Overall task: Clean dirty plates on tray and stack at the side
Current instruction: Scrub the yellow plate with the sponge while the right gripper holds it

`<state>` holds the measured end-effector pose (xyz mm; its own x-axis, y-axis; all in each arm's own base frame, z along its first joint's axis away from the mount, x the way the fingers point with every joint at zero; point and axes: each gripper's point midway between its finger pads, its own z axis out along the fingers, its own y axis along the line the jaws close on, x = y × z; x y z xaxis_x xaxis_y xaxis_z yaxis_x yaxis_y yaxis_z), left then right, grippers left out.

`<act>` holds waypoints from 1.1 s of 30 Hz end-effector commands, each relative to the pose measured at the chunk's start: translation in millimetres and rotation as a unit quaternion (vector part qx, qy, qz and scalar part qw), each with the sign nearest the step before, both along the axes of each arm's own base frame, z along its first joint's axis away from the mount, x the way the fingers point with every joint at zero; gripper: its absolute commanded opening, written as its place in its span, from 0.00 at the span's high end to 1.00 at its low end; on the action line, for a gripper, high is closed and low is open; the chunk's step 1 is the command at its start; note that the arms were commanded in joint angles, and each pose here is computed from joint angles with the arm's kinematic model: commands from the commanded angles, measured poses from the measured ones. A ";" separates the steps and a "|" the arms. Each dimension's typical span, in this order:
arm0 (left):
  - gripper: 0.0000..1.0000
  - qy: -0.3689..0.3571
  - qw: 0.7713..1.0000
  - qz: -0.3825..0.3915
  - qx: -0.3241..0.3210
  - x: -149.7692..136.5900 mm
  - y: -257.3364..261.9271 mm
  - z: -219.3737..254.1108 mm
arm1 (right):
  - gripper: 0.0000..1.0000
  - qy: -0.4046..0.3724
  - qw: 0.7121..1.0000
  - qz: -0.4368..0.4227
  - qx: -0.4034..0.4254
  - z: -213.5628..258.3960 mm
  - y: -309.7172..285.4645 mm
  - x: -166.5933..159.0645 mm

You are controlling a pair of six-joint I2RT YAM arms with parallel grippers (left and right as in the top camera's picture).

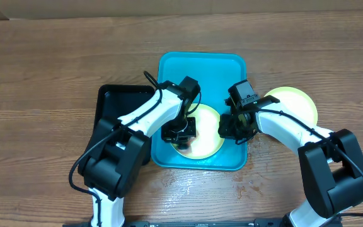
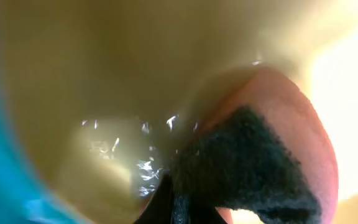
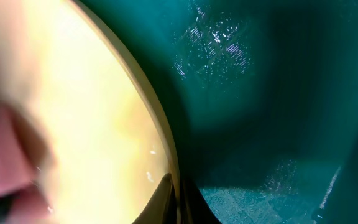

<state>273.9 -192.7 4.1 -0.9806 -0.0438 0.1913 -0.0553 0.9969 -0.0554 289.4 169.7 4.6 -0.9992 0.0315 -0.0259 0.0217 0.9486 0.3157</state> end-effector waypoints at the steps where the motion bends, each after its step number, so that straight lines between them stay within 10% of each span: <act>1: 0.96 -0.081 0.971 -0.002 0.225 33.3 90.6 -14.8 | 0.96 0.004 1.000 -0.002 -0.025 -6.4 -9.9 -4.1; 12: 0.96 -0.163 0.956 0.003 0.244 76.2 88.5 3.8 | 0.96 0.004 1.000 -0.002 -0.025 -6.4 -9.9 -4.1; 22: 0.96 -0.151 0.988 0.004 0.027 86.1 8.3 -12.6 | 0.96 0.007 1.000 -0.002 -0.027 -6.6 -10.5 -5.4; 33: 0.96 -0.163 0.985 0.013 -0.064 100.5 -19.7 -7.6 | 0.96 0.008 1.000 -0.002 -0.027 -6.7 -10.6 -5.6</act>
<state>378.0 -203.7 11.7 -0.9809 -0.0752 -0.1794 -0.0489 0.9880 -0.1467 290.5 166.2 5.4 -0.9959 0.0897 -0.0098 0.0821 0.9464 0.3123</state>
